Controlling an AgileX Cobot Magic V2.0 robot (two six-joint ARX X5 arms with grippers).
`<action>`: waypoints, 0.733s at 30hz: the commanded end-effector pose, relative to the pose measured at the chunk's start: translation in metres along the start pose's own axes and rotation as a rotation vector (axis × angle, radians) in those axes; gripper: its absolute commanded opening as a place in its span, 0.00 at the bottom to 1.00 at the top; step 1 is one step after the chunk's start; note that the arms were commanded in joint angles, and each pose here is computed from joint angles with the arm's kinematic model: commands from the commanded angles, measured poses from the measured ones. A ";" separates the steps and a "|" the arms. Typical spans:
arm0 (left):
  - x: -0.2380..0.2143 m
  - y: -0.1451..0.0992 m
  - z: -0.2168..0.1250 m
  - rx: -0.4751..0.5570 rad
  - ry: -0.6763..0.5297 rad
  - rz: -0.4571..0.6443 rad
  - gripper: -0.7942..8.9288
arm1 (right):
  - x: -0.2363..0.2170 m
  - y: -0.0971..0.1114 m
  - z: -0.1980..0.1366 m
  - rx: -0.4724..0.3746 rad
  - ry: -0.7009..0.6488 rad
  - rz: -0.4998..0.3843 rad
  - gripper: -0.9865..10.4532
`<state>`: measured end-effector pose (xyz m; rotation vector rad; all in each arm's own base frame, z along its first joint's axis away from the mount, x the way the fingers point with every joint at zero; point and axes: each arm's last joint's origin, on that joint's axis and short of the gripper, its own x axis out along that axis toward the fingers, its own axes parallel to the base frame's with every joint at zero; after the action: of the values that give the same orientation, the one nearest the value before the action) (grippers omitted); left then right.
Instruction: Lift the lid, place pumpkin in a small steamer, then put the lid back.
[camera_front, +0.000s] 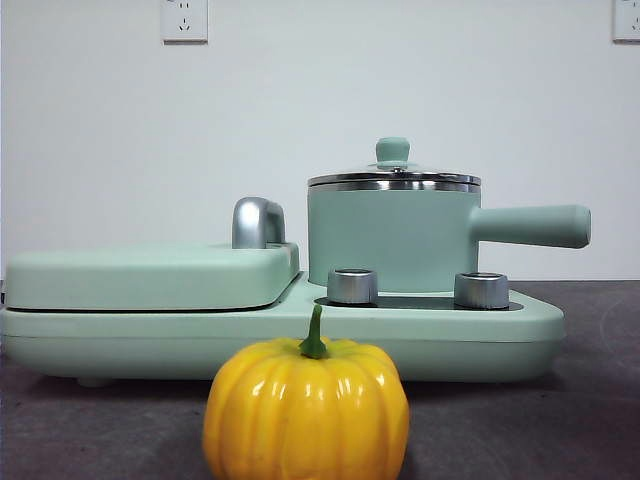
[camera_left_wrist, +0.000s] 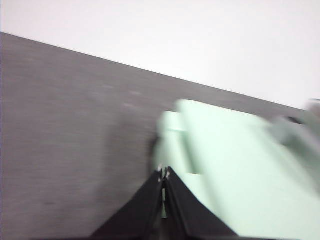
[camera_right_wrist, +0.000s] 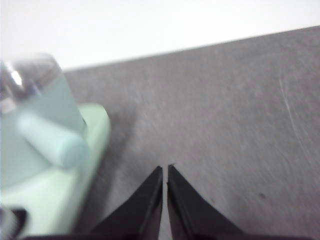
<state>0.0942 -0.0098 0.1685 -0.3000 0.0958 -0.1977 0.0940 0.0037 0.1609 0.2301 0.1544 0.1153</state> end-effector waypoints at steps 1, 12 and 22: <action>-0.005 -0.008 0.017 -0.056 -0.029 -0.042 0.09 | -0.008 0.007 0.023 0.124 -0.077 0.033 0.10; -0.010 -0.036 0.081 -0.071 0.054 -0.180 0.09 | -0.037 0.033 0.097 0.191 0.033 0.212 0.10; 0.015 -0.065 0.140 -0.020 0.239 -0.540 0.09 | -0.041 0.053 0.150 0.055 0.190 0.452 0.10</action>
<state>0.1108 -0.0323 0.3135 -0.3340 0.2615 -0.7405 0.0738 0.0163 0.3159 0.3545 0.3177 0.5607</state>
